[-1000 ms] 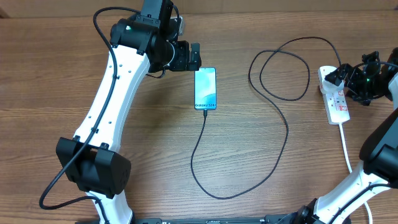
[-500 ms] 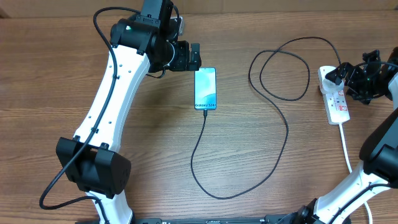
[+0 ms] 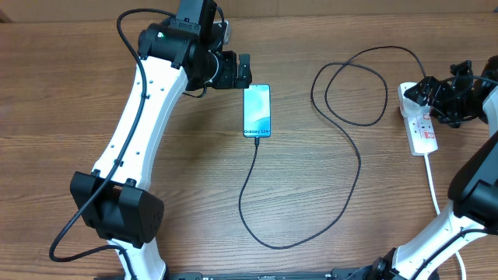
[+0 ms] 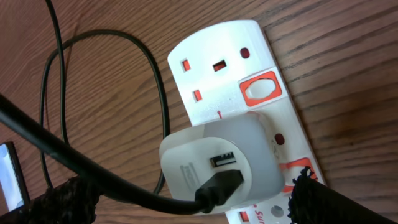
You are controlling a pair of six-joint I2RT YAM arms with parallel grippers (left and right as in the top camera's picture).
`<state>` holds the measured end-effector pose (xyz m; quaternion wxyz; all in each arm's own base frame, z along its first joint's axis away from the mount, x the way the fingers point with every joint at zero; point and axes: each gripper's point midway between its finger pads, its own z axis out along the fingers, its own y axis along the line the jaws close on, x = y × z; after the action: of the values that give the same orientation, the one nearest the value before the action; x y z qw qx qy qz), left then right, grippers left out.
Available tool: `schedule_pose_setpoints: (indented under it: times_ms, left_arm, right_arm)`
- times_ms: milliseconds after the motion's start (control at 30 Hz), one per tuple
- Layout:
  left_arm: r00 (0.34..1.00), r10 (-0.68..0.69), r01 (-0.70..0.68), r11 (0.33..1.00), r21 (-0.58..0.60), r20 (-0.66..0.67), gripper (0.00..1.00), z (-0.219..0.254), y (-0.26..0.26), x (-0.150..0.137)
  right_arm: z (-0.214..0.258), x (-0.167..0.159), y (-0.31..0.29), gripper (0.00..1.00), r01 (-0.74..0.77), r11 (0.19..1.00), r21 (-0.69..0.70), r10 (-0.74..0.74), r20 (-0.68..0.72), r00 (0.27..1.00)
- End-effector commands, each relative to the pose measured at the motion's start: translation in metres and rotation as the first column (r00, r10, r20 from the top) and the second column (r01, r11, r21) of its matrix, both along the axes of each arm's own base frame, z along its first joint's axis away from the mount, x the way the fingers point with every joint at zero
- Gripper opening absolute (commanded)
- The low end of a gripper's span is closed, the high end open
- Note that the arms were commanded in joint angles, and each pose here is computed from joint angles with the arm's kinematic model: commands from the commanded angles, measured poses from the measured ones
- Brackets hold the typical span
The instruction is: Plug charger to phone and switch on socket
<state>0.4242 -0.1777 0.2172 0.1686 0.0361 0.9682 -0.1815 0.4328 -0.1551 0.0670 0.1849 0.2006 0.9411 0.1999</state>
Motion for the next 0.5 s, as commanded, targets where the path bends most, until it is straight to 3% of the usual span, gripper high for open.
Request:
schedule_pose_setpoints:
  times_ms: [0,467]
  left_arm:
    - [1.000,-0.013,0.013,1.000,0.005,0.027,1.00,0.0070,0.0009,0.0013]
    - [1.000,-0.013,0.013,1.000,0.005,0.026,0.99,0.0070,0.0009,0.0013]
  right_arm:
    - [0.0027,0.0043,0.0030,1.00,-0.007,1.000,0.008,0.007,0.016,1.000]
    - [0.0011,0.0033,0.0008,1.00,0.000,1.000,-0.006,0.000,0.005,1.000]
